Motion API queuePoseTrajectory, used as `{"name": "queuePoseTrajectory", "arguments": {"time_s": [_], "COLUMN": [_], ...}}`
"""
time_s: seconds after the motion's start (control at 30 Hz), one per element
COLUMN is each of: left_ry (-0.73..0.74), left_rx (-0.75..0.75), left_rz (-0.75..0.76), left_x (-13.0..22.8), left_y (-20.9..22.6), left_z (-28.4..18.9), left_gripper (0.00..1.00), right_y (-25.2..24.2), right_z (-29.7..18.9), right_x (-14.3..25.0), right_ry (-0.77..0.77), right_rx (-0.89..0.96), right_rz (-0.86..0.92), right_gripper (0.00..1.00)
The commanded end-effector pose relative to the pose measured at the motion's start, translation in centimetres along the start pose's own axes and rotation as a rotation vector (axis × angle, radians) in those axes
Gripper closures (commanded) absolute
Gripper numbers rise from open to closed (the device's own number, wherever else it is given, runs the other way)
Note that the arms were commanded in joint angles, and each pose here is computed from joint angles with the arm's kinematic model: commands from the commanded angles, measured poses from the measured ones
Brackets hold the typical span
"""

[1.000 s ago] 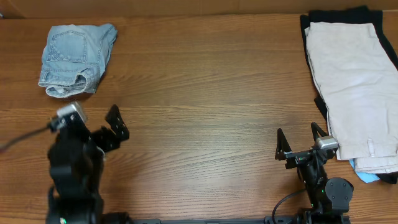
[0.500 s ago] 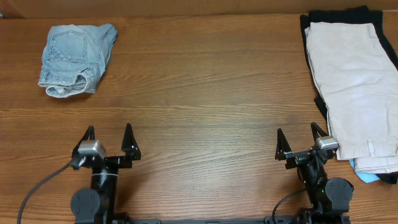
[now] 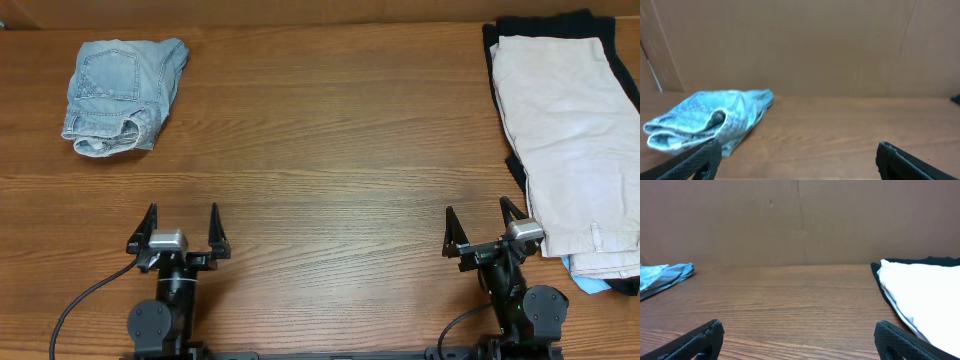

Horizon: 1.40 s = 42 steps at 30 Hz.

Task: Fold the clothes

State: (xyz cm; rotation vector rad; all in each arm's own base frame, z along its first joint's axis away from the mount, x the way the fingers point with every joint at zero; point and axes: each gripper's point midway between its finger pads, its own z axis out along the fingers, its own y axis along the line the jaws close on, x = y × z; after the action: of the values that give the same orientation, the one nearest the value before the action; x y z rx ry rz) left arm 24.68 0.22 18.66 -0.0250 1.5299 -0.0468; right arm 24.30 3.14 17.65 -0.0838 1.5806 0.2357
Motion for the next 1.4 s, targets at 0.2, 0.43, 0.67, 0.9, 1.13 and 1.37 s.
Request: {"name": "queuePoseTrajectory", "arguments": {"time_s": [0.2, 0.43, 0.67, 0.9, 1.13, 1.37], "left_ry": [0.112, 0.113, 0.112, 0.113, 0.113, 0.113], "left_rx": [0.003, 0.000, 0.000, 0.000, 0.000, 0.000], "left_rz": [0.034, 0.035, 0.034, 0.035, 0.035, 0.034], "left_x": [2.9, 2.9, 2.9, 2.9, 2.9, 2.9], "left_y": [0.0, 0.0, 0.0, 0.0, 0.0, 0.0], "left_z": [-0.2, -0.2, -0.2, -0.2, -0.2, -0.2], "left_gripper": [0.00, 0.00, 0.00, 0.00, 0.00, 0.00], "right_y": [-0.1, -0.1, -0.1, -0.1, -0.1, -0.1], "right_z": [0.0, 0.0, 0.0, 0.0, 0.0, 0.0], "right_x": [0.1, 0.1, 0.1, 0.1, 0.1, 0.1], "right_ry": [-0.006, -0.006, -0.006, -0.006, -0.006, -0.006], "right_rx": [0.005, 0.005, 0.005, 0.005, 0.005, 0.005], "right_rz": [0.003, 0.003, 0.003, 0.003, 0.003, 0.003], "right_gripper": [0.00, 0.00, 0.00, 0.00, 0.00, 0.00]}}
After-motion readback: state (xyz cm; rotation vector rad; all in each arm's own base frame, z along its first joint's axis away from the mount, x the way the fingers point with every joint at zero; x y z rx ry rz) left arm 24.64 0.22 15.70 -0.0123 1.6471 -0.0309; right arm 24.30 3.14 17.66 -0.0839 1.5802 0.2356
